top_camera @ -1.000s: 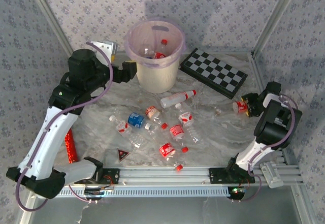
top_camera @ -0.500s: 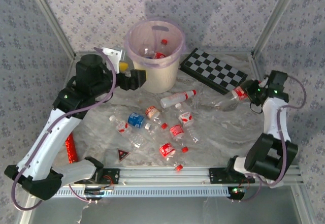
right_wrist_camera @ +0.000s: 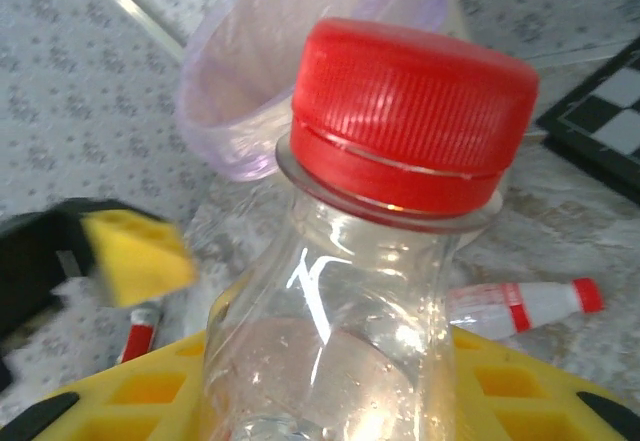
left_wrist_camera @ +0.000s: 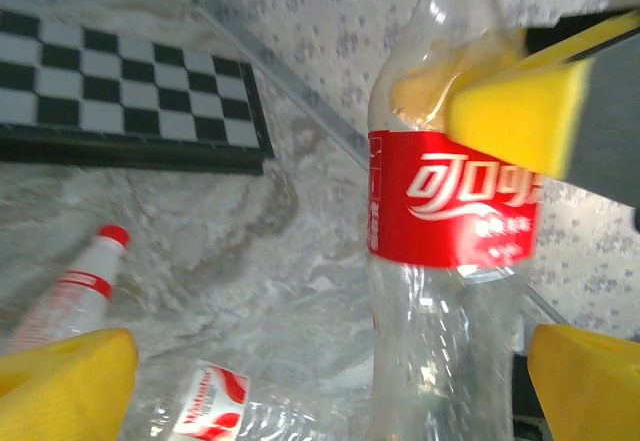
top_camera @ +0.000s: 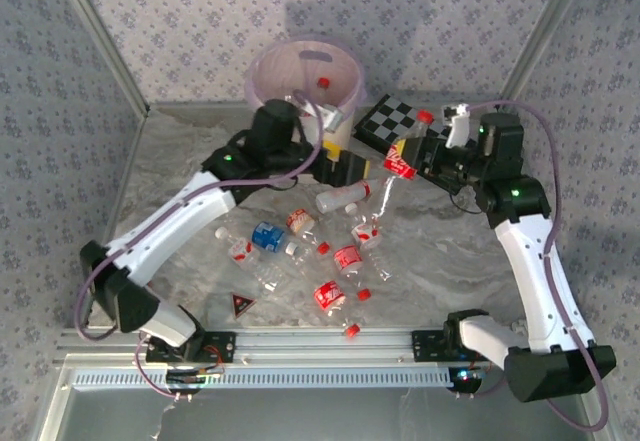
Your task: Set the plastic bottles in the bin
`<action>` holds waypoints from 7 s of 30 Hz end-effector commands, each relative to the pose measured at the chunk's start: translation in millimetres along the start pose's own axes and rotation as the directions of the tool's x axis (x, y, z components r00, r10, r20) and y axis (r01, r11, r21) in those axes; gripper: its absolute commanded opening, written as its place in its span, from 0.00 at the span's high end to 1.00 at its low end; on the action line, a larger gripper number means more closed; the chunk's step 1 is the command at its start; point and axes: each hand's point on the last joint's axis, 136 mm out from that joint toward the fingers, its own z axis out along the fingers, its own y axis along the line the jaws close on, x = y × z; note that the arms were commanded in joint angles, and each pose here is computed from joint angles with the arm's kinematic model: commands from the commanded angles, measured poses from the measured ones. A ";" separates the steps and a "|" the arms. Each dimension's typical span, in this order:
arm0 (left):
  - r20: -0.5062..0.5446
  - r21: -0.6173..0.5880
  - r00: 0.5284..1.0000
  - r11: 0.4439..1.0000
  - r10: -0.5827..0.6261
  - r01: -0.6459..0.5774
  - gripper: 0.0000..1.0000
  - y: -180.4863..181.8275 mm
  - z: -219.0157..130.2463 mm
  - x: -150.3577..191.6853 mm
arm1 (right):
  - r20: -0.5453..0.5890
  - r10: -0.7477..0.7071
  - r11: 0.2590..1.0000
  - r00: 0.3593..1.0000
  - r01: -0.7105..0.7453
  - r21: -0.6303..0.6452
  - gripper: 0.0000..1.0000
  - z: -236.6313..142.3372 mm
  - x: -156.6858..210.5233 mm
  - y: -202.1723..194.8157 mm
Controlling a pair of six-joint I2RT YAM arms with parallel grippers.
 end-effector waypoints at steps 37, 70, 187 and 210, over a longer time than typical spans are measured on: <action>-0.072 0.178 0.996 0.983 0.047 -0.033 0.50 -41.6 33.7 -2.9 | 0.011 -0.018 1.000 1.000 0.018 -0.006 0.31 1.0 -10.7 15.6; -0.012 -0.602 0.966 0.769 0.260 -0.215 1.00 225.4 -47.1 -155.8 | -0.038 0.195 0.907 0.980 -0.166 0.386 0.03 -55.4 82.6 -84.6; 0.374 0.000 0.895 0.965 -0.244 0.263 0.00 38.6 -39.2 23.5 | -0.201 -0.032 0.999 0.979 0.034 0.007 0.66 44.1 177.9 -21.7; 0.243 0.039 0.918 0.949 -0.312 0.312 0.30 36.7 23.5 49.5 | -0.201 -0.073 0.996 0.977 0.063 -0.059 0.70 64.6 184.4 -2.7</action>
